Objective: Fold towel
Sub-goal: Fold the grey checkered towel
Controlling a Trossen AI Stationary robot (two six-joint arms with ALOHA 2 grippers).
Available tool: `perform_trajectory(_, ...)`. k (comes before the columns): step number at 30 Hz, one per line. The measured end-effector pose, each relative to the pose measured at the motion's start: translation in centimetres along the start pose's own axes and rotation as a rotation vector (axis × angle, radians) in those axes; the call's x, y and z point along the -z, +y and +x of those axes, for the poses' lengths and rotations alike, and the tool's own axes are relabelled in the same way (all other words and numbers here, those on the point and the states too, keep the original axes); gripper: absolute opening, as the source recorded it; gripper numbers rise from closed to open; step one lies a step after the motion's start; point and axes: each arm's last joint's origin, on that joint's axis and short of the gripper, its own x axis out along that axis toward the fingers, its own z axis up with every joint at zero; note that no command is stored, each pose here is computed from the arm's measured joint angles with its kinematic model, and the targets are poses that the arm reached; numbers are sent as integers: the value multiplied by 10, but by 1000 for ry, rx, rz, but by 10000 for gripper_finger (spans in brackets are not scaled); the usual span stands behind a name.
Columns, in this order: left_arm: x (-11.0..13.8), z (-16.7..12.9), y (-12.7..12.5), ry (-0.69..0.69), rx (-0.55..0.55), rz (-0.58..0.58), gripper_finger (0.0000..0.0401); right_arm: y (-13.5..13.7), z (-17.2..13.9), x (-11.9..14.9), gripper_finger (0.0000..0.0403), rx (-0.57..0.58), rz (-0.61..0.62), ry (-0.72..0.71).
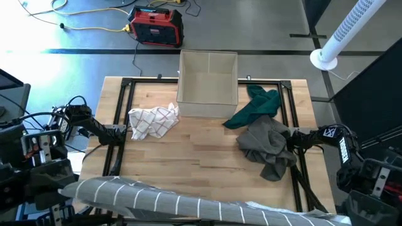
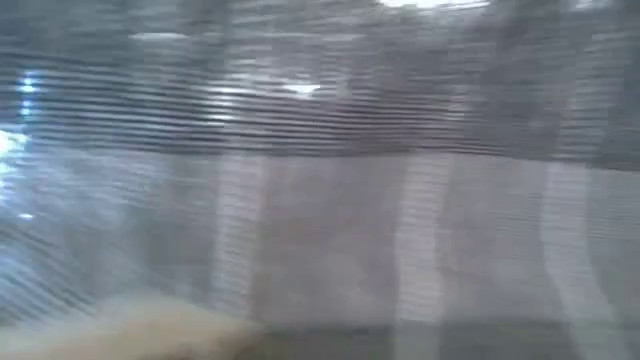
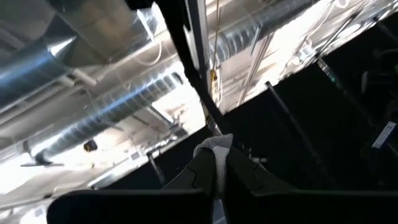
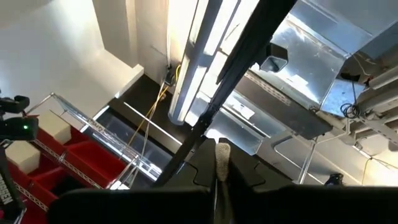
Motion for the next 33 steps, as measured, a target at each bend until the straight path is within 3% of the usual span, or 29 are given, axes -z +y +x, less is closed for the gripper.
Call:
perform_trajectory(4,2,-1,4,93,-38,10,0,-9,-2,1,0,98,-4,142)
perform_trajectory(8,6,-1,9,221,-60,107,0,-23,-4,8,0,203,-35,352)
perform_trajectory(19,30,13,17,427,-71,330,0,-43,-1,37,0,309,-111,697)
perform_trajectory(23,32,14,32,406,-107,273,0,-53,-3,33,0,334,-66,656)
perform_trajectory(27,22,6,45,285,-95,157,0,-58,-7,20,0,363,79,508)
perform_trajectory(33,5,-10,47,178,-25,41,0,-44,-7,8,0,285,193,389)
